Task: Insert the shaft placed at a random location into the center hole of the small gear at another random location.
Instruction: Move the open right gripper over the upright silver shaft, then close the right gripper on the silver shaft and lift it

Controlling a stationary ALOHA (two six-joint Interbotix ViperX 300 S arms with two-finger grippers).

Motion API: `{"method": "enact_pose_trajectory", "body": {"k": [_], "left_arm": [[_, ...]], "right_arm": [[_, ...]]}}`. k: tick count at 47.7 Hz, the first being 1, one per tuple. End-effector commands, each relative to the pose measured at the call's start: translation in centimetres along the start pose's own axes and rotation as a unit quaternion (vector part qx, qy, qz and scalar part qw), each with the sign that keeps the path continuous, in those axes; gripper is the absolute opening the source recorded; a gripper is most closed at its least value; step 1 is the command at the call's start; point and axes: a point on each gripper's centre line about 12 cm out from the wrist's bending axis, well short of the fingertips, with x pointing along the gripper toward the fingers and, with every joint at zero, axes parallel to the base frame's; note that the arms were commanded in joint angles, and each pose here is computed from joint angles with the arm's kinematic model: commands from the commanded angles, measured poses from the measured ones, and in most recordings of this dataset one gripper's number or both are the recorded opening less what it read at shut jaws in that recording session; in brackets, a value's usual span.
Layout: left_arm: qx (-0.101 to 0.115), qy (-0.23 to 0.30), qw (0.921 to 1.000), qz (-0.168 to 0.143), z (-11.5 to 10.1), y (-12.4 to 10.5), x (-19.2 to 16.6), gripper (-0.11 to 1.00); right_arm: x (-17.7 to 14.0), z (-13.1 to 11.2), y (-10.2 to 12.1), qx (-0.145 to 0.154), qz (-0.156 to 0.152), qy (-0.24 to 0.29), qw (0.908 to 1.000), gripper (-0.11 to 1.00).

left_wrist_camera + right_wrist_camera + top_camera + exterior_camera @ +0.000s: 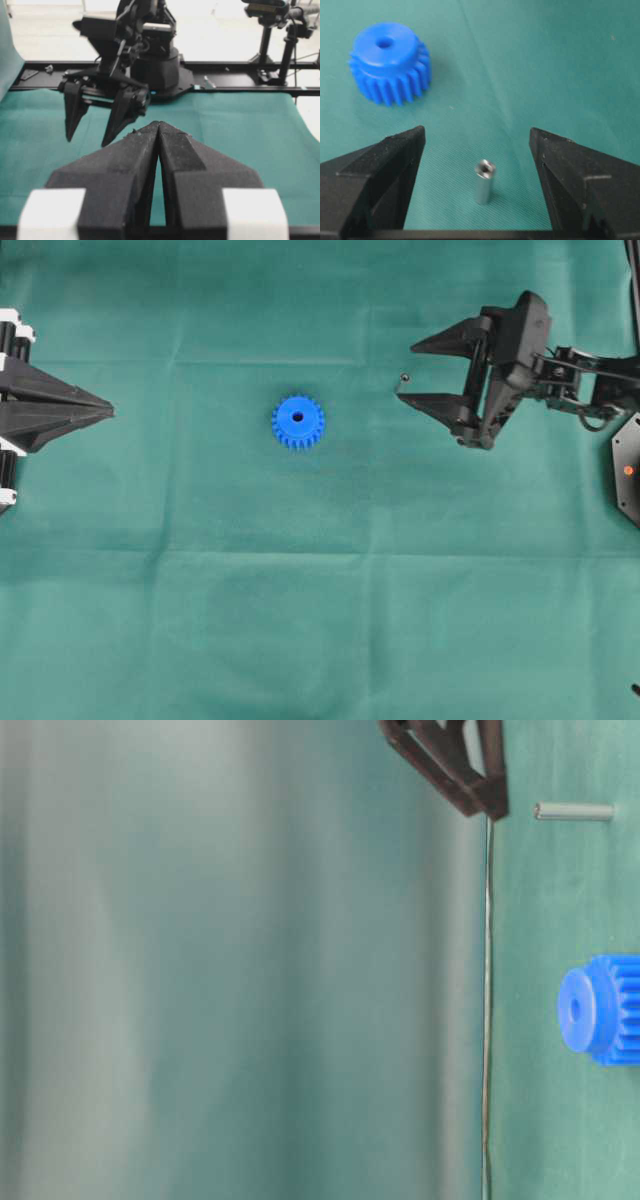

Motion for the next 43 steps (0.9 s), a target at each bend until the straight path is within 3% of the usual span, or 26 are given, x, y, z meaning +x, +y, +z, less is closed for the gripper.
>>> {"method": "enact_pose_trajectory", "body": {"k": [1,14,28,32,40,43], "left_arm": [[0.0,-0.008,1.0,-0.001,0.8,0.0,0.3,0.0],[-0.001,-0.005,1.0,-0.001,0.7,0.0,0.3,0.0],[-0.001,-0.002,1.0,-0.001,0.6,0.0,0.3,0.0],[-0.002,-0.001,1.0,-0.001,0.6,0.0,0.3,0.0],[-0.004,0.006,1.0,-0.001,0.4,0.0,0.3,0.0],[-0.003,0.007,1.0,-0.001,0.4,0.0,0.3,0.0]], "right_arm": [[0.6,0.4,-0.5,-0.002,-0.01,-0.013,0.9999,0.86],[1.7,-1.4,-1.0,0.008,-0.022,0.009,0.9997,0.86],[1.9,-1.5,-0.9,0.006,-0.02,0.012,0.9997,0.82],[2.0,-1.5,-0.9,0.005,-0.018,0.012,0.9998,0.7],[2.0,-1.7,-0.8,0.003,-0.016,0.021,0.9997,0.25],[2.0,-1.6,-0.8,0.002,-0.015,0.021,0.9997,0.13]]}}
